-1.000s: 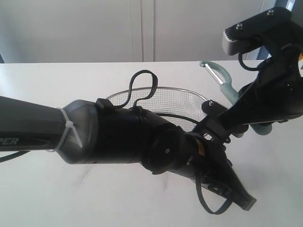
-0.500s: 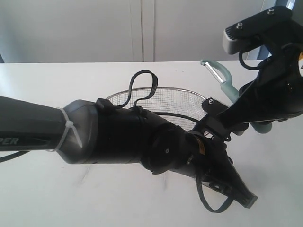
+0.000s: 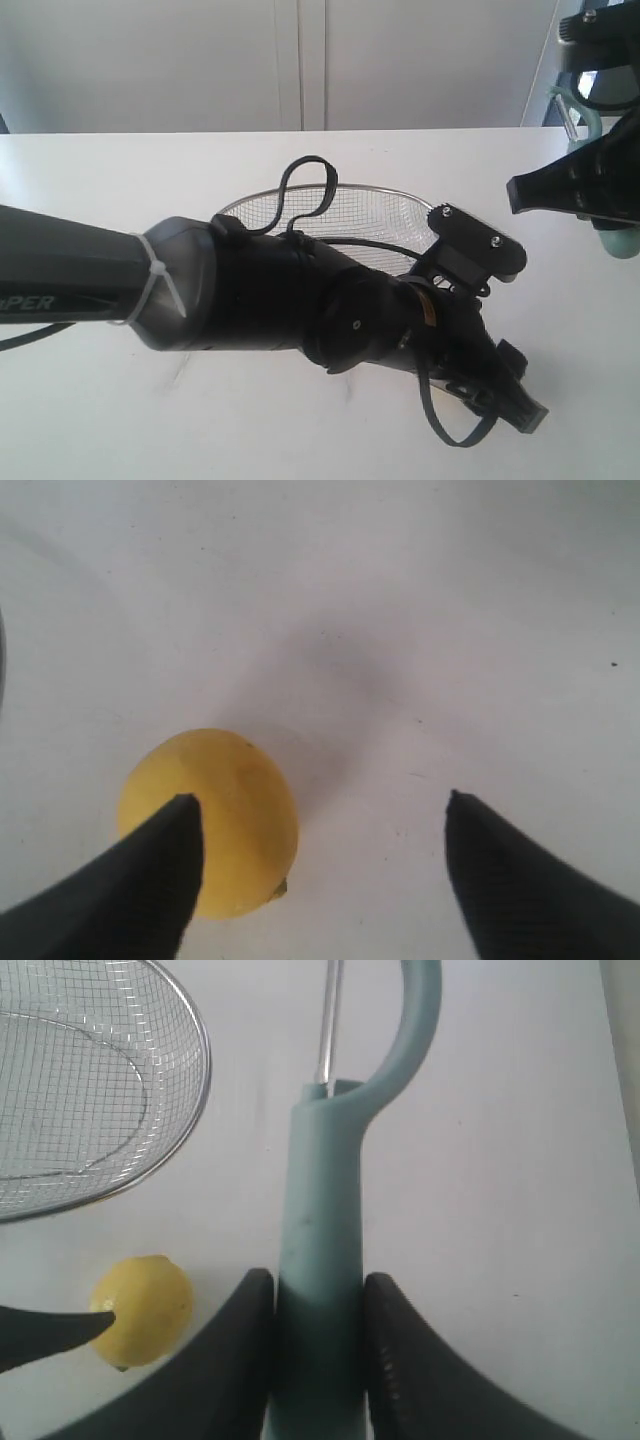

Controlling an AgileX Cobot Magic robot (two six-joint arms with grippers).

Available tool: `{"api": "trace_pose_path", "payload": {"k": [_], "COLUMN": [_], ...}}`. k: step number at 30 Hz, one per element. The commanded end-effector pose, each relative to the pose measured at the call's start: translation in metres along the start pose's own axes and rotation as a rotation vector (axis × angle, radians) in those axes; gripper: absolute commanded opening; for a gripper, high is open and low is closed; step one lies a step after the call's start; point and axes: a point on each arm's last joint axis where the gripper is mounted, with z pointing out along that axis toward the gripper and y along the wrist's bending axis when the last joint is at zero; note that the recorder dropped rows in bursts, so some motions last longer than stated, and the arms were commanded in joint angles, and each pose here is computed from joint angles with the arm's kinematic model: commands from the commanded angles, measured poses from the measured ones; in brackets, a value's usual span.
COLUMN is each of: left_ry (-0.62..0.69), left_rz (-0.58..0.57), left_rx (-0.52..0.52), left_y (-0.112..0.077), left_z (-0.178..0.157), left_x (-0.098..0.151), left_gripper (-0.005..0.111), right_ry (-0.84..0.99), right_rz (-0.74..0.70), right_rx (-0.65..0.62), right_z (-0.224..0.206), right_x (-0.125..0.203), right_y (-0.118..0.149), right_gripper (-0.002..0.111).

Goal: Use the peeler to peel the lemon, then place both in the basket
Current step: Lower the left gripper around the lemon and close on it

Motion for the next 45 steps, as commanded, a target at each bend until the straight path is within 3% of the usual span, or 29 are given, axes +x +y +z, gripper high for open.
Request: {"api": "trace_pose_path", "payload": {"k": [1, 12, 31, 45], "left_ry": [-0.008, -0.057, -0.068, -0.053], "left_rz": [0.000, -0.013, -0.039, -0.041], "left_rx": [-0.006, -0.028, -0.014, -0.046], "left_y": [0.000, 0.004, 0.001, 0.019], "left_z": [0.011, 0.029, 0.014, 0.015], "left_x": [0.004, 0.010, 0.000, 0.000], "left_gripper": [0.087, 0.088, 0.088, 0.088], "right_ry": [-0.006, 0.003, 0.010, 0.010], "right_rz": [0.001, -0.013, -0.012, -0.012], "right_rx": [0.025, 0.027, 0.029, 0.029], "right_z": [-0.002, -0.002, -0.002, -0.002], "right_x": [0.000, 0.001, 0.001, 0.001], "right_y": [-0.004, -0.004, -0.004, -0.004], "right_gripper": [0.000, 0.000, 0.000, 0.000]}}
